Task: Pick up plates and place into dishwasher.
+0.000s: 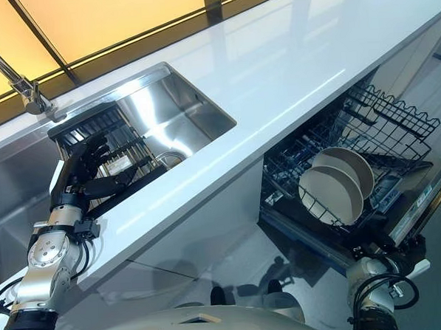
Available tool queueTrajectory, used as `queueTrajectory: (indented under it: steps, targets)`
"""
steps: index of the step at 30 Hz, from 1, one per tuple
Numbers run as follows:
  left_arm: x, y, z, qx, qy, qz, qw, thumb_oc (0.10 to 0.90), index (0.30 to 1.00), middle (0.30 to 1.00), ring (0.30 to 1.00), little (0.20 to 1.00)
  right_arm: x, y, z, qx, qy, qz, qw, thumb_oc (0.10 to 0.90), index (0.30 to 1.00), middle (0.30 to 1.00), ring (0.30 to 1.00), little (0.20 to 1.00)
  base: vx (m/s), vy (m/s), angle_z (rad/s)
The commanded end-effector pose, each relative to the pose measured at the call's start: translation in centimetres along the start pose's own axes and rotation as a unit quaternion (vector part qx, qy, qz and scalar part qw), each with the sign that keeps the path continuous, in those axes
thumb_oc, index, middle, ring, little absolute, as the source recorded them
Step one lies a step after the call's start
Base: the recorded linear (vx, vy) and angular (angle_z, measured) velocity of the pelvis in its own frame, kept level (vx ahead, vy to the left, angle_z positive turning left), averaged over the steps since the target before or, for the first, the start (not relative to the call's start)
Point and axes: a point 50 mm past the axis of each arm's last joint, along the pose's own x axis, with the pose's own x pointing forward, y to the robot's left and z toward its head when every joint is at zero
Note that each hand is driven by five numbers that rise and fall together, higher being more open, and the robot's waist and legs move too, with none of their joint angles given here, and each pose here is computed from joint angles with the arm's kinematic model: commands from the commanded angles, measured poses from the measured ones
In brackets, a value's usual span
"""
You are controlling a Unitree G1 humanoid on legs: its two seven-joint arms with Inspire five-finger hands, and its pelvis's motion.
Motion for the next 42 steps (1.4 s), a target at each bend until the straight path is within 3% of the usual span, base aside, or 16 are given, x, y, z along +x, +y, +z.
queueTrajectory:
  steps: [1, 15, 21, 31, 37, 42]
  targets:
    - [2.1, 1.0, 5.0, 0.018, -0.118, 0.012, 0.993, 0.8, 0.9, 0.9, 0.9, 0.9, 0.3, 1.6, 4.3, 0.016, -0.111, 0.026, 0.993, 0.8, 0.9, 0.9, 0.9, 0.9, 0.0, 0.0, 0.0]
    - [1.5, 1.1, 4.7, 0.016, -0.117, 0.018, 0.993, 0.8, 0.9, 0.9, 0.9, 0.9, -1.8, 3.8, 4.6, -0.121, -0.21, 0.118, 0.963, 0.8, 0.9, 0.9, 0.9, 0.9, 0.0, 0.0, 0.0]
    - [1.4, 1.4, 4.8, 0.017, -0.118, 0.021, 0.993, 0.8, 0.9, 0.9, 0.9, 0.9, -1.6, 3.6, 2.6, -0.164, -0.157, 0.166, 0.96, 0.8, 0.9, 0.9, 0.9, 0.9, 0.0, 0.0, 0.0]
    - [1.9, 0.7, 5.5, 0.022, -0.124, 0.003, 0.992, 0.8, 0.9, 0.9, 0.9, 0.9, -1.6, 3.5, -2.2, -0.199, 0.012, 0.246, 0.949, 0.8, 0.9, 0.9, 0.9, 0.9, 0.0, -0.008, 0.02]
    - [2.3, 0.4, 5.7, 0.025, -0.124, -0.003, 0.992, 0.8, 0.9, 0.9, 0.9, 0.9, -2.1, 3.7, -4.2, -0.084, 0.145, 0.292, 0.942, 0.8, 0.9, 0.9, 0.9, 0.9, 0.01, -0.009, 0.08]
    - [2.2, -0.2, 5.2, 0.025, -0.122, -0.009, 0.992, 0.8, 0.9, 0.9, 0.9, 0.9, -5.1, 7.3, -3.1, 0.09, 0.179, 0.438, 0.876, 0.8, 0.9, 0.9, 0.9, 0.9, 0.0, 0.0, 0.0]
